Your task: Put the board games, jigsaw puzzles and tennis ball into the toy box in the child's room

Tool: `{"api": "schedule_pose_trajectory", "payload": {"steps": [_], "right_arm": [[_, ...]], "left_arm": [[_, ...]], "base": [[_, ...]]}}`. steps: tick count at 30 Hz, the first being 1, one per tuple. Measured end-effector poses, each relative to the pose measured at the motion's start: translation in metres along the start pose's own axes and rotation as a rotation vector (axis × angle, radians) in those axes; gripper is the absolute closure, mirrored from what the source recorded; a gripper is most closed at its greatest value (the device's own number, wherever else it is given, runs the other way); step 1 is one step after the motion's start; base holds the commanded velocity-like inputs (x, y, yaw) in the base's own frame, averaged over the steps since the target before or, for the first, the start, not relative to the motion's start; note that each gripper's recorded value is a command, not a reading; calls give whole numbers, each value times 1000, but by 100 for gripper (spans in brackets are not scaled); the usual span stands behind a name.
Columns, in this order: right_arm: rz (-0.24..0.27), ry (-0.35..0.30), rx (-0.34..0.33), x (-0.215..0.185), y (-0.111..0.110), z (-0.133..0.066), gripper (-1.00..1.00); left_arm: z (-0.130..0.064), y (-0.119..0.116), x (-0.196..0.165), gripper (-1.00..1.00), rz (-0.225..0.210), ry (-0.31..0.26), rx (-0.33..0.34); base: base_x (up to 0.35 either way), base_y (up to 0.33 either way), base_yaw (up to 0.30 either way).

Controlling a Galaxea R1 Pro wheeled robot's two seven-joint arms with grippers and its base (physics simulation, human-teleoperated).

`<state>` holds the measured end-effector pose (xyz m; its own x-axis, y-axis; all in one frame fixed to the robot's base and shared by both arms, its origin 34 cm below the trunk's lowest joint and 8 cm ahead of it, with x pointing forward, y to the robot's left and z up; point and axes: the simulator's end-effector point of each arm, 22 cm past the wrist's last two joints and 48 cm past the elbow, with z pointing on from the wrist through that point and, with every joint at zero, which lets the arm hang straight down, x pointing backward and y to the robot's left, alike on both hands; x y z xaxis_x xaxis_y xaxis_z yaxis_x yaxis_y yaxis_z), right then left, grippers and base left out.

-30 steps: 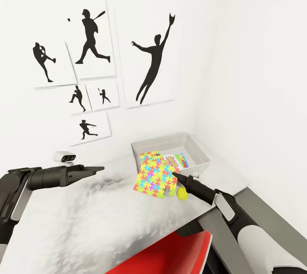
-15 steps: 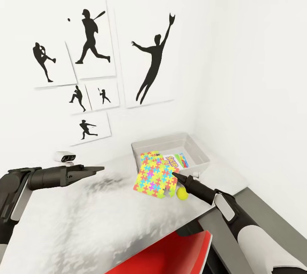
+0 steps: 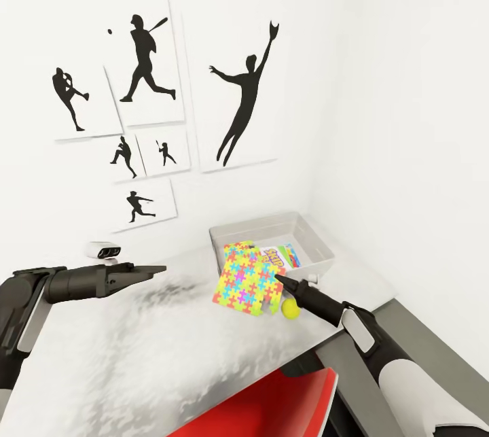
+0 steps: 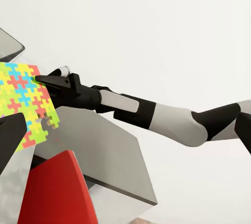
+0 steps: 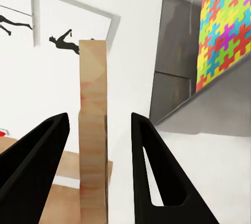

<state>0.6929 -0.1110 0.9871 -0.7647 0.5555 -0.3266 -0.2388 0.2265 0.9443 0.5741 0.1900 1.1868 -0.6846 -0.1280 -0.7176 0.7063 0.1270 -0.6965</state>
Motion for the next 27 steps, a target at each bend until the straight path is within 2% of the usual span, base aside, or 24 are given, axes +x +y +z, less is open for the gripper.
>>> {"api": "schedule_pose_trajectory", "payload": {"steps": [7, 14, 27], "right_arm": [[8, -9, -19, -4, 4, -1, 100], [4, -7, -27, -30, 18, 3, 100], [-39, -8, 33, -71, 34, 20, 100]], "left_arm": [[1, 0, 0, -100, 0, 0, 2], [1, 0, 1, -100, -1, 1, 3], [2, 0, 1, -100, -1, 1, 4]], "base": [[0, 0, 0], [0, 0, 0], [0, 0, 0]]}}
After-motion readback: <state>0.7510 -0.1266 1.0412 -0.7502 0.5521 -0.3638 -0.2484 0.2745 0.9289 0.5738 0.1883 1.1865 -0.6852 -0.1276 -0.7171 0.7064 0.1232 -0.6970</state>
